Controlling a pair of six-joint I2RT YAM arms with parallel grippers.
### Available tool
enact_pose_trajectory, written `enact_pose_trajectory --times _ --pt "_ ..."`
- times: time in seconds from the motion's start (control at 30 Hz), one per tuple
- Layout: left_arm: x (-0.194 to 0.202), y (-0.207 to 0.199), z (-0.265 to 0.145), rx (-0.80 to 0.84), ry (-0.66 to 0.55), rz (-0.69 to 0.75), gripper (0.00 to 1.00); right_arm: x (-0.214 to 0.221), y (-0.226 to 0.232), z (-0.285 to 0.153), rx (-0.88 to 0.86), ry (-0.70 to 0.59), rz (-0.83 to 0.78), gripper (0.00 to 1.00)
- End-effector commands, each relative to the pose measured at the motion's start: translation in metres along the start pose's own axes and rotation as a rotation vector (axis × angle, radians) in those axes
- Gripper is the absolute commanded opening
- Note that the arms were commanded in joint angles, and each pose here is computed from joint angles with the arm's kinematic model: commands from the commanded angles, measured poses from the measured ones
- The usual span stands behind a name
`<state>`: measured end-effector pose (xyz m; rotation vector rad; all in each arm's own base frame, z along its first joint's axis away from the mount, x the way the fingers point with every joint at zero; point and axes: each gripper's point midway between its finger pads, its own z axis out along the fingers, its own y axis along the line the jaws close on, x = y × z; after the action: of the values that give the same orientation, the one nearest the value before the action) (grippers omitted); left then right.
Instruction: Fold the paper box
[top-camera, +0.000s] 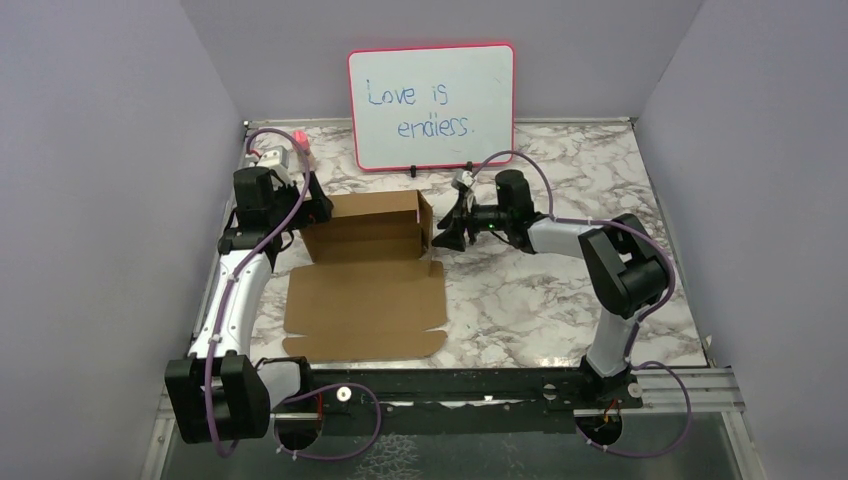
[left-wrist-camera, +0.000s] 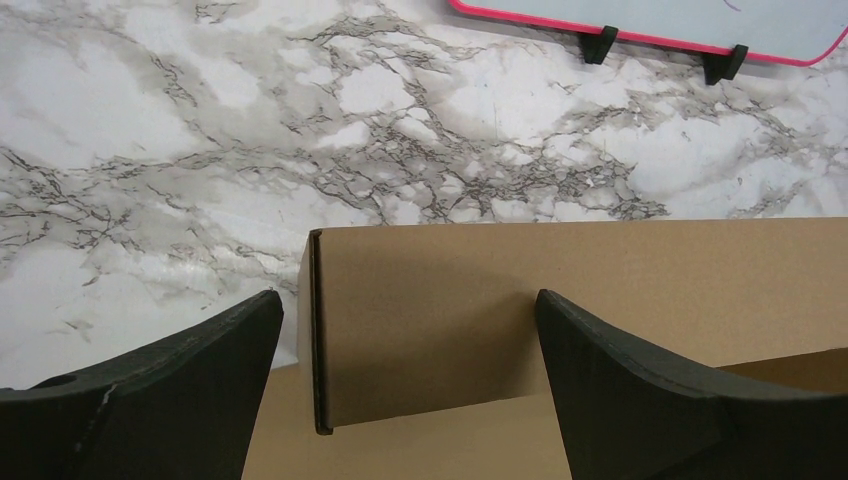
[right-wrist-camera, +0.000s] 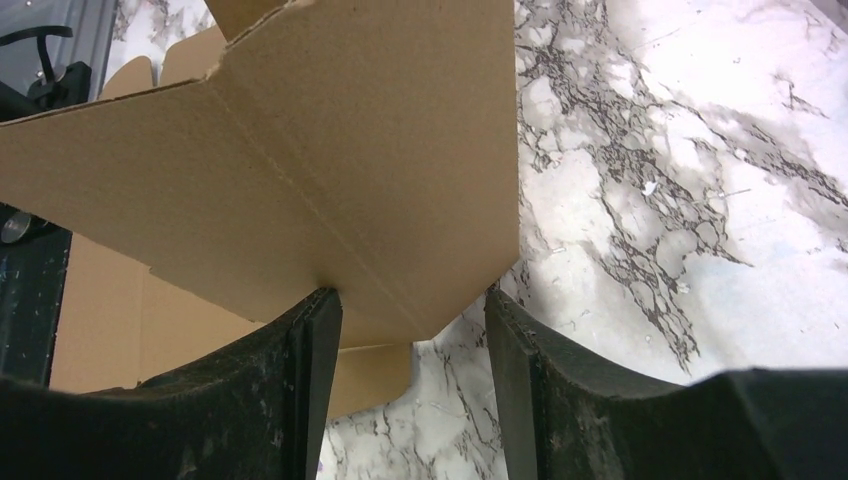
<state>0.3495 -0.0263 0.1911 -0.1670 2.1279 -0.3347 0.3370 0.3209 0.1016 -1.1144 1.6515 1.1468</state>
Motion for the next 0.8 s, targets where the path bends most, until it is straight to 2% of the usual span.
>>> enact_pose_trajectory --times 0.0,0.4,0.77 --pt "0.027 -0.005 0.001 0.053 0.080 0.012 0.97 -0.014 -0.007 0.012 0.016 -0.030 -0.077 0.60" --pt "0.036 -0.021 0.000 0.161 0.106 0.019 0.95 -0.035 -0.016 0.031 0.109 -0.087 -0.176 0.66" --pt "0.040 -0.036 -0.002 0.250 0.123 0.019 0.94 -0.054 -0.031 0.034 0.296 -0.185 -0.251 0.66"
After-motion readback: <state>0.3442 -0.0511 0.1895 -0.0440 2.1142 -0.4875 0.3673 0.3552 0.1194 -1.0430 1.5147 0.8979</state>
